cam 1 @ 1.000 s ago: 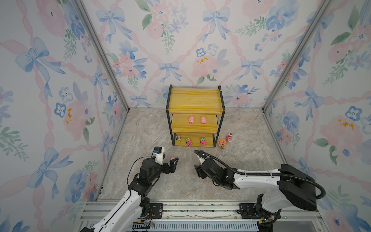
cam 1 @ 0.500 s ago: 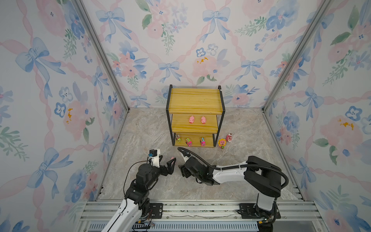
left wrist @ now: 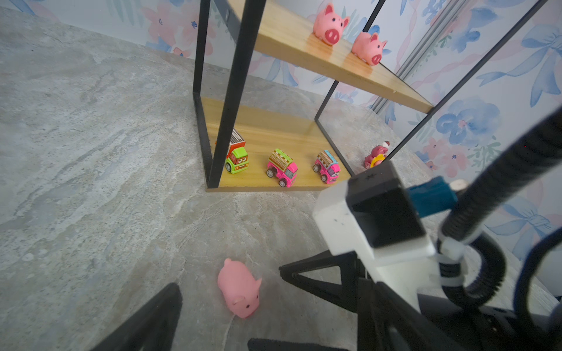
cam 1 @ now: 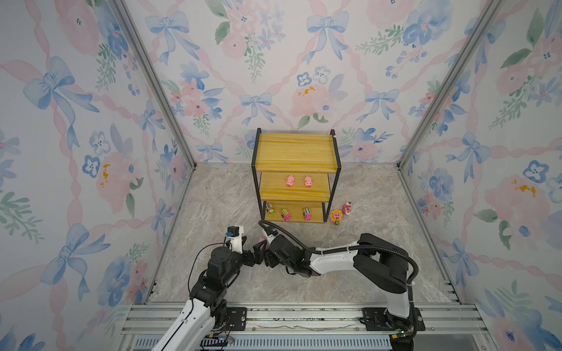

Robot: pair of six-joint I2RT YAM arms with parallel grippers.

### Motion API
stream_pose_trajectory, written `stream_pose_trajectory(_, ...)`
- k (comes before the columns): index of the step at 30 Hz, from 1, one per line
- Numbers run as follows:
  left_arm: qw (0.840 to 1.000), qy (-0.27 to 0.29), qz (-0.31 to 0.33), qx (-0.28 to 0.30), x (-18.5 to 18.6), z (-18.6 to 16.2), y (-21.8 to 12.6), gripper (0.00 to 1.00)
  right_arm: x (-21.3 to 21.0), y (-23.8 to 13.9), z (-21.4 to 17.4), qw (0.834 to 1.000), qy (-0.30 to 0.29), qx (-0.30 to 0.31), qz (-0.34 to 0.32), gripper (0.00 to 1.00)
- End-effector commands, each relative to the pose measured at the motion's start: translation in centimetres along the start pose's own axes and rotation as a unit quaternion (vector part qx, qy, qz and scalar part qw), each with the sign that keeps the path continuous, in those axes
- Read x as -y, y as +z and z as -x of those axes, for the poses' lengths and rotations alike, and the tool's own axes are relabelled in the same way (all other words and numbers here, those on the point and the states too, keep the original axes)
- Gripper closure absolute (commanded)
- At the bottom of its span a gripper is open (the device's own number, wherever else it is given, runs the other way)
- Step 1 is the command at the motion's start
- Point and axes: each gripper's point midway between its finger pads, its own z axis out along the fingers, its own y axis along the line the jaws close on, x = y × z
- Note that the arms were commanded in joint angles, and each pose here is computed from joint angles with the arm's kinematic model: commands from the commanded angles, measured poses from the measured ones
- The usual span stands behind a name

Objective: Place and organize the plastic toys onto the shelf
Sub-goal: 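Lower the right gripper onto the pink pig and close on it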

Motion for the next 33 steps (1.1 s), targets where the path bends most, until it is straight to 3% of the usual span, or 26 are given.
stream_pose_trajectory(1, 1.000, -0.002, 0.004, 0.002, -0.2, -0.2, -0.1, 0.02, -0.3, 0.8, -0.1, 1.000, 0.004, -0.012, 0.001, 0.29)
stream_pose_trajectory(29, 1.000, 0.001, 0.005, -0.004, -0.3, -0.3, 0.1, 0.02, 0.6, 3.9, 0.2, 0.999, 0.012, -0.031, 0.000, 0.47)
stream_pose_trajectory(33, 1.000, 0.001, 0.005, -0.002, -0.3, -0.3, 0.1, 0.02, 0.8, 4.0, 0.0, 0.999, 0.015, -0.033, -0.002, 0.55)
